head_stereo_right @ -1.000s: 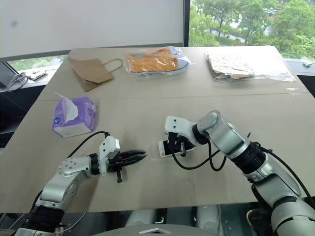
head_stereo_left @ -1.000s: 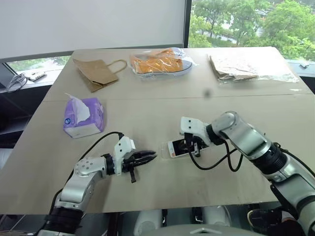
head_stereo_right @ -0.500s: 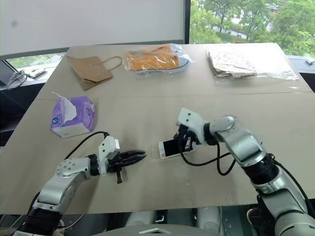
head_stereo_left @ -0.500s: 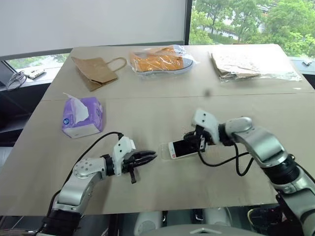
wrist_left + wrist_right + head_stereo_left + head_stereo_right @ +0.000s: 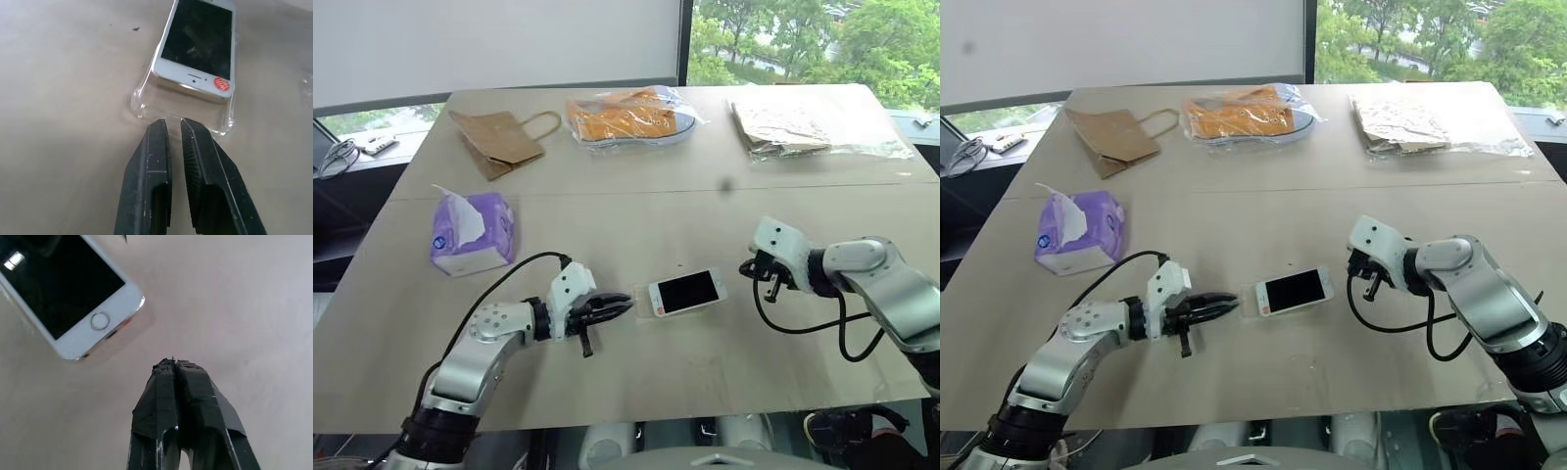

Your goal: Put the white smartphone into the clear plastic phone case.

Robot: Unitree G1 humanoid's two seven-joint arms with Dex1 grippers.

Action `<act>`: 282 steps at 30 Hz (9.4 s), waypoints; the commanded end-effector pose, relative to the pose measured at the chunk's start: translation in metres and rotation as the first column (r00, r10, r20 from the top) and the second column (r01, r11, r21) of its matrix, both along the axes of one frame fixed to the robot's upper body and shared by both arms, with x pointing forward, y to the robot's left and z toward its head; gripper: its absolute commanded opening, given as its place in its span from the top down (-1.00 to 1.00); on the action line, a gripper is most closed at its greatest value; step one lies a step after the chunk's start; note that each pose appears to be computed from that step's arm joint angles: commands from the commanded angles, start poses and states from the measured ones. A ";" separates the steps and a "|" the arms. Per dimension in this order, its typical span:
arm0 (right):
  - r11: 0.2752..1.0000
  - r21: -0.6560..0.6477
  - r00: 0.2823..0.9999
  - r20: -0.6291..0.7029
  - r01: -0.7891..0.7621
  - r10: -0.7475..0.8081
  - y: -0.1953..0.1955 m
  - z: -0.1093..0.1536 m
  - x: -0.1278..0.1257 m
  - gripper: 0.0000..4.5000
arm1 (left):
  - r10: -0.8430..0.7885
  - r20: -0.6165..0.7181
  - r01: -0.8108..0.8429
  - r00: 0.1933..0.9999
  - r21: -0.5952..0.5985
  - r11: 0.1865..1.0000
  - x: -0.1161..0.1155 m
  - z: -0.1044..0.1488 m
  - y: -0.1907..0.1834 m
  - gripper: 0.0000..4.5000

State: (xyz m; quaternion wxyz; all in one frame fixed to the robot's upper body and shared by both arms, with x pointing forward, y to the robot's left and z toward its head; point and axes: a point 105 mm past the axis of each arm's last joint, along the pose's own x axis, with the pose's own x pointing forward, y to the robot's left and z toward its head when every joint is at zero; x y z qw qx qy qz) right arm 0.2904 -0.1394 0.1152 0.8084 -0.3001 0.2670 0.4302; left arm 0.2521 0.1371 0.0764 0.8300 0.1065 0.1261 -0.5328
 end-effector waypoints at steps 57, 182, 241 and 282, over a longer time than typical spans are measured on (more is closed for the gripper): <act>0.861 0.017 0.860 -0.048 -0.508 0.508 0.090 -0.016 -0.041 1.00 | -0.035 0.027 0.035 0.999 0.015 0.999 0.004 0.001 -0.007 0.79; 0.976 0.047 0.970 -0.109 -0.213 0.217 0.055 -0.035 -0.020 1.00 | -0.196 0.069 0.195 0.978 0.021 0.980 0.027 -0.003 -0.036 0.96; 0.979 0.154 0.991 -0.011 -0.133 0.137 0.034 -0.002 -0.035 1.00 | -0.015 -0.007 0.015 1.000 -0.019 1.000 0.023 0.010 0.004 0.96; 0.950 0.110 0.956 -0.005 -0.292 0.294 0.047 0.004 -0.031 1.00 | -0.006 0.023 0.010 1.000 -0.139 0.990 0.025 0.031 0.010 0.96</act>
